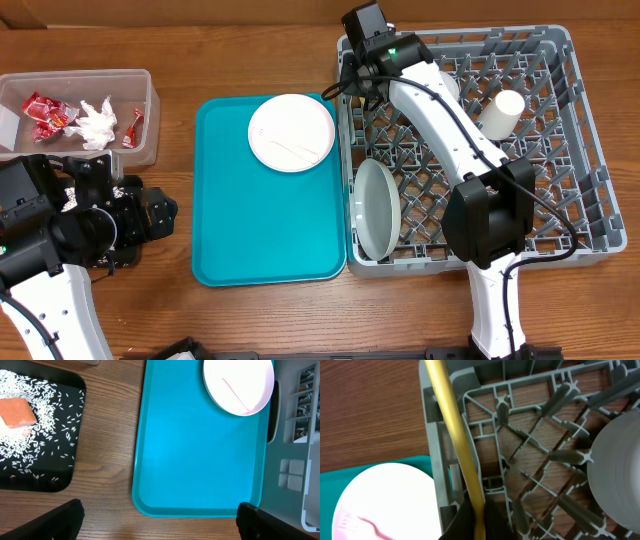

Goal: Sort waste into correct bins and load items into the dishwasher rack
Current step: 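Carry the yellow spoon right into the rack and release it, then move the right gripper left back over the white fork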

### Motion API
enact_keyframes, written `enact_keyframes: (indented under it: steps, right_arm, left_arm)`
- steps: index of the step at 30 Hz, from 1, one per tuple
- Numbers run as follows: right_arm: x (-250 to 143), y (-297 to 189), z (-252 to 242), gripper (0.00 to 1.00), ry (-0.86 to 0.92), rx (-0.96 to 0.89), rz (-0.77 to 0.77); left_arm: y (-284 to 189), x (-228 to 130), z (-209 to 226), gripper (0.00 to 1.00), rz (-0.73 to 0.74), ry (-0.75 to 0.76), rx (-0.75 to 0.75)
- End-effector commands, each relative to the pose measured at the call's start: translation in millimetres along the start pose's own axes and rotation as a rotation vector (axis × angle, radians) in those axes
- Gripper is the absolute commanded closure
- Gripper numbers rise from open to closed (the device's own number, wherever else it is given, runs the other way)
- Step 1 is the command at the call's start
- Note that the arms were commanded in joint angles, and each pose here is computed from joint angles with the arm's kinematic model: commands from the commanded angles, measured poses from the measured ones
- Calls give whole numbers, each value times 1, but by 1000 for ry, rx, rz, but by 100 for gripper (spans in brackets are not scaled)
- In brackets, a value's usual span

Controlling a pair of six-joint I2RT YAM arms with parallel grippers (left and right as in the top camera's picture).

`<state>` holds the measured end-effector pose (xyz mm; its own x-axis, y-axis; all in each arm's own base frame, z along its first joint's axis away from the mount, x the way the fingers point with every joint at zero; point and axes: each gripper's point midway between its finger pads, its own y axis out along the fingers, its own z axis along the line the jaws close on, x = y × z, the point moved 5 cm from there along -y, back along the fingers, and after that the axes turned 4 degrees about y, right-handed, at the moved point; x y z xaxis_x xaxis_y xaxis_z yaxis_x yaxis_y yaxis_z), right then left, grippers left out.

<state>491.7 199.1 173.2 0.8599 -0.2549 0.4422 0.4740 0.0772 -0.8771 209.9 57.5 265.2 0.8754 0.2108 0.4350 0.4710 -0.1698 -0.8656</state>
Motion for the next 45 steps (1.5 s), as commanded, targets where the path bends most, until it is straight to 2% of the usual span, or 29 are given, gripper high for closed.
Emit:
enact_keyframes:
  steps: [1,10,12,14,17,22,26,29,32,37,41,45]
  right_arm:
    - [5,-9,-2,96,25,-5,-24]
    - [-2,-4,-6,89,24,-23,1]
    - [-2,-4,-6,76,24,-23,2]
    - [-3,-4,-6,52,24,-23,3]
    - [-3,-4,-6,43,24,-24,5]
    - [-4,-11,-3,44,14,3,31]
    - [-2,-35,7,44,0,66,38]
    - [-7,-54,28,44,-109,195,55]
    - [-20,-64,54,44,-310,355,82]
    - [-47,-58,79,42,-585,417,84]
    - [-75,-37,103,16,-732,445,87]
    - [-93,-8,112,10,-793,368,78]
  left_arm:
    - [2,0,1,0,0,0,-7]
    - [2,0,1,0,0,0,-7]
    - [2,0,1,0,0,0,-7]
    - [2,0,1,0,0,0,-7]
    - [2,0,1,0,0,0,-7]
    - [2,0,1,0,0,0,-8]
    - [2,0,1,0,3,-1,-8]
    - [3,0,1,0,6,-1,-10]
    - [3,0,1,0,6,-1,-10]
    - [3,0,1,0,6,-1,-10]
    - [3,0,1,0,6,-1,-10]
    - [3,0,1,0,6,-1,-10]
